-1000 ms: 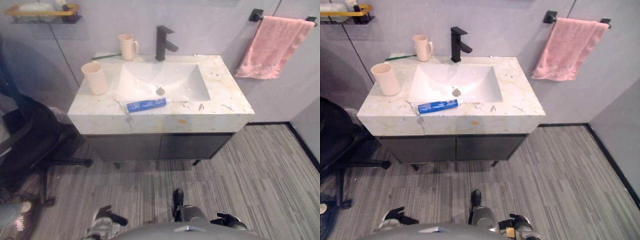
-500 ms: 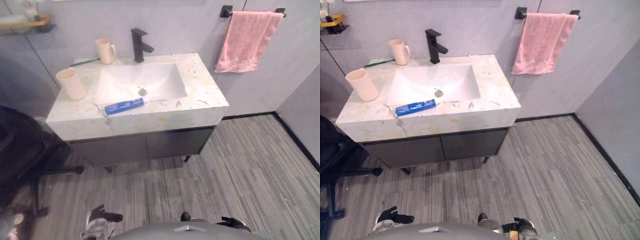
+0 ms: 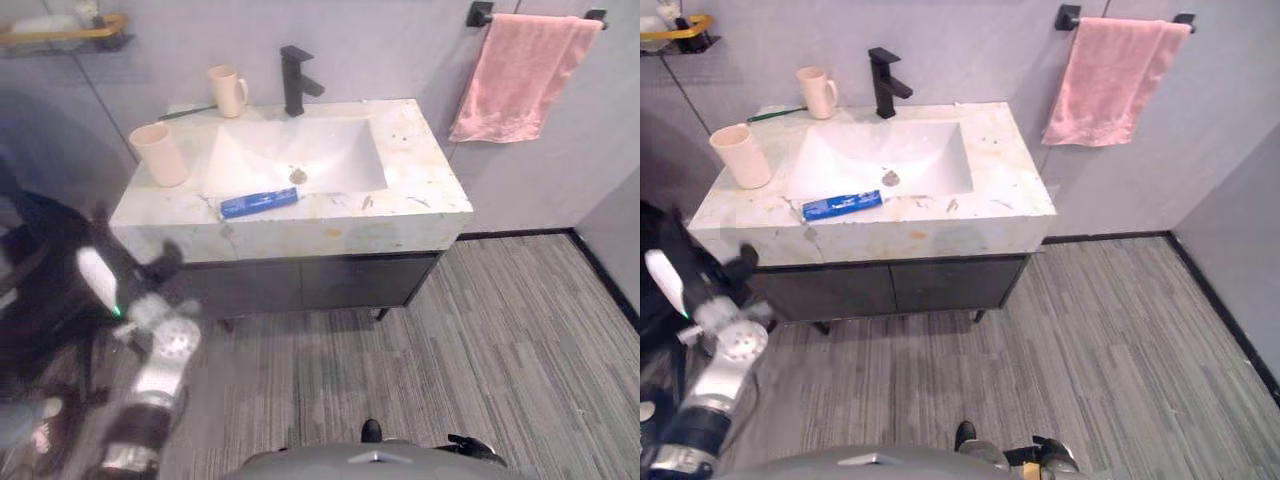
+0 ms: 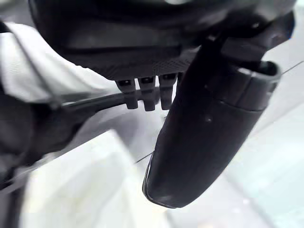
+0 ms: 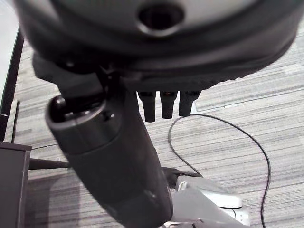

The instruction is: Organize the bathroom.

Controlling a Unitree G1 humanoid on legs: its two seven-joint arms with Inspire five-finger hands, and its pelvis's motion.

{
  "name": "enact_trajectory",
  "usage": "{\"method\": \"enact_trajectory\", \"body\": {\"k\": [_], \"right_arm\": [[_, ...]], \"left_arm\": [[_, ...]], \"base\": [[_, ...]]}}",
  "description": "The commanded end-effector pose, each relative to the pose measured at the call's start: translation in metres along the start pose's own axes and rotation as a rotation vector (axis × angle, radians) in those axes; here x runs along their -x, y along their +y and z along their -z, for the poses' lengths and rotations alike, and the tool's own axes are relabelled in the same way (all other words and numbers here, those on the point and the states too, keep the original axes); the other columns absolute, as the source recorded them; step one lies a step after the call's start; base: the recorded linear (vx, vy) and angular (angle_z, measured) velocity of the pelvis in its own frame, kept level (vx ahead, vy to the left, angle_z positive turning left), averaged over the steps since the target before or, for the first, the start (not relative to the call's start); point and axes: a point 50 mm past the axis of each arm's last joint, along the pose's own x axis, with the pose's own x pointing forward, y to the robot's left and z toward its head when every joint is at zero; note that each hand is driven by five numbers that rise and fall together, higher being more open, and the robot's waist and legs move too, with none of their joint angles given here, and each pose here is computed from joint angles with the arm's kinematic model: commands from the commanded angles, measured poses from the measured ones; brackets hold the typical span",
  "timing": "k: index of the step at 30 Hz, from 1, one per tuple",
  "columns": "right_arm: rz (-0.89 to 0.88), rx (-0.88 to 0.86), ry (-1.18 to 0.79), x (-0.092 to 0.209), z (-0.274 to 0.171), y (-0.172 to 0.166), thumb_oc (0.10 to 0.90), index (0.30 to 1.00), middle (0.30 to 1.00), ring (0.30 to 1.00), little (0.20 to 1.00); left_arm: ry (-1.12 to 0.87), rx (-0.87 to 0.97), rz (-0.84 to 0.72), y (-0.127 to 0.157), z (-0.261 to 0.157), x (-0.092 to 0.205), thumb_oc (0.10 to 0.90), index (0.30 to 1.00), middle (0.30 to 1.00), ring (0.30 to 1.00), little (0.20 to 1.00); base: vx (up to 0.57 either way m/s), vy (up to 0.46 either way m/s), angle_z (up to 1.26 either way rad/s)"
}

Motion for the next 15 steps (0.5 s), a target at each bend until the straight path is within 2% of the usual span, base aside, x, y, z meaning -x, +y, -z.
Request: {"method": "enact_trajectory", "body": {"k": [1,4,6,11,15], "right_arm": [[-0.009,-0.048,-0.029,-0.001,-0.012,0.008,0.8,0.9,0.9,0.9,0.9],[-0.011,-0.042,-0.034,-0.001,-0.013,0.008,0.8,0.9,0.9,0.9,0.9],[-0.012,-0.035,-0.035,-0.001,-0.015,0.007,0.8,0.9,0.9,0.9,0.9],[-0.004,-0.011,-0.026,-0.002,-0.016,0.004,0.8,0.9,0.9,0.9,0.9],[0.007,0.004,-0.014,-0.002,-0.013,-0.001,0.8,0.9,0.9,0.9,0.9]], "left_arm": [[-0.418,0.059,0.031,0.0,-0.085,-0.038,0.8,0.9,0.9,0.9,0.9],[-0.536,0.085,0.142,-0.005,-0.121,-0.042,0.8,0.9,0.9,0.9,0.9],[-0.589,0.087,0.279,-0.012,-0.147,-0.045,0.8,0.9,0.9,0.9,0.9],[-0.607,-0.066,0.456,-0.018,-0.165,-0.059,0.8,0.9,0.9,0.9,0.9],[-0.615,-0.156,0.511,-0.014,-0.173,-0.074,0.8,0.9,0.9,0.9,0.9]], "base": [[-0.04,-0.067,0.13],[-0.01,-0.042,0.14],[0.0,-0.014,0.03],[0.0,-0.002,-0.1],[-0.01,0.01,-0.1]]}}
